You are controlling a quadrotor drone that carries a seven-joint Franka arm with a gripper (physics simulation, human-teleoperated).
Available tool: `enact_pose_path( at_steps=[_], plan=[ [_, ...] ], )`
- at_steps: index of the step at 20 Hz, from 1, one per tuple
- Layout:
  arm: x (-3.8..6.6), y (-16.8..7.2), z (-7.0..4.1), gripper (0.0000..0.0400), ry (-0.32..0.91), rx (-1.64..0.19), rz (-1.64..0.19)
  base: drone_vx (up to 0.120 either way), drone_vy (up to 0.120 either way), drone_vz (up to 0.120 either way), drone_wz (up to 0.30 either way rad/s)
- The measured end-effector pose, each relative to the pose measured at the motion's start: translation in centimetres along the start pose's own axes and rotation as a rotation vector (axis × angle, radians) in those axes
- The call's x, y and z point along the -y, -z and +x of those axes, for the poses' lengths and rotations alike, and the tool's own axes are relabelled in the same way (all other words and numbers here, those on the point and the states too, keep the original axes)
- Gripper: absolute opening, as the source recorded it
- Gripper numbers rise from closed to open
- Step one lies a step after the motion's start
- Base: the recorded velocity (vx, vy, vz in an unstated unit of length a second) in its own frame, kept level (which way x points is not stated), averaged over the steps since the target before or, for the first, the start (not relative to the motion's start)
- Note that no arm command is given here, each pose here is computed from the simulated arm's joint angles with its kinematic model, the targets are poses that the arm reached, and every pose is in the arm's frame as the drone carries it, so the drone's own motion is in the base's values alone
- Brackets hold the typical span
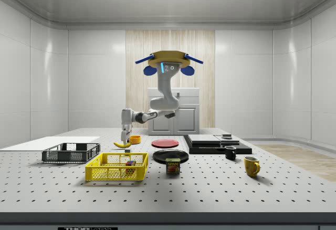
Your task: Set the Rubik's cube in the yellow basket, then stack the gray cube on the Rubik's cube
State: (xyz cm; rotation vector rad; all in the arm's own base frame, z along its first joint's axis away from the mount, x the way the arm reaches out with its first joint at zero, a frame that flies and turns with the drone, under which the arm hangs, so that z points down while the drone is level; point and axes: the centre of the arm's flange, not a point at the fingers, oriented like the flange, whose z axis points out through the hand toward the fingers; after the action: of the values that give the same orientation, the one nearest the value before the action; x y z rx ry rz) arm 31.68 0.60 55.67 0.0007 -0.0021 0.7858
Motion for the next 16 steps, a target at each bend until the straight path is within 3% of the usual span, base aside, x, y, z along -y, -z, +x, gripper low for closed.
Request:
enact_pose_path(
  at_steps=[10,16],
  plan=[
    [0.0,0.0,0.0,0.04,0.0,0.0,0.0,0.0,-0.12,0.0,0.0],
    [0.0,0.0,0.0,0.04,0.0,0.0,0.0,0.0,-0.12,-0.113,0.0]
  ],
)
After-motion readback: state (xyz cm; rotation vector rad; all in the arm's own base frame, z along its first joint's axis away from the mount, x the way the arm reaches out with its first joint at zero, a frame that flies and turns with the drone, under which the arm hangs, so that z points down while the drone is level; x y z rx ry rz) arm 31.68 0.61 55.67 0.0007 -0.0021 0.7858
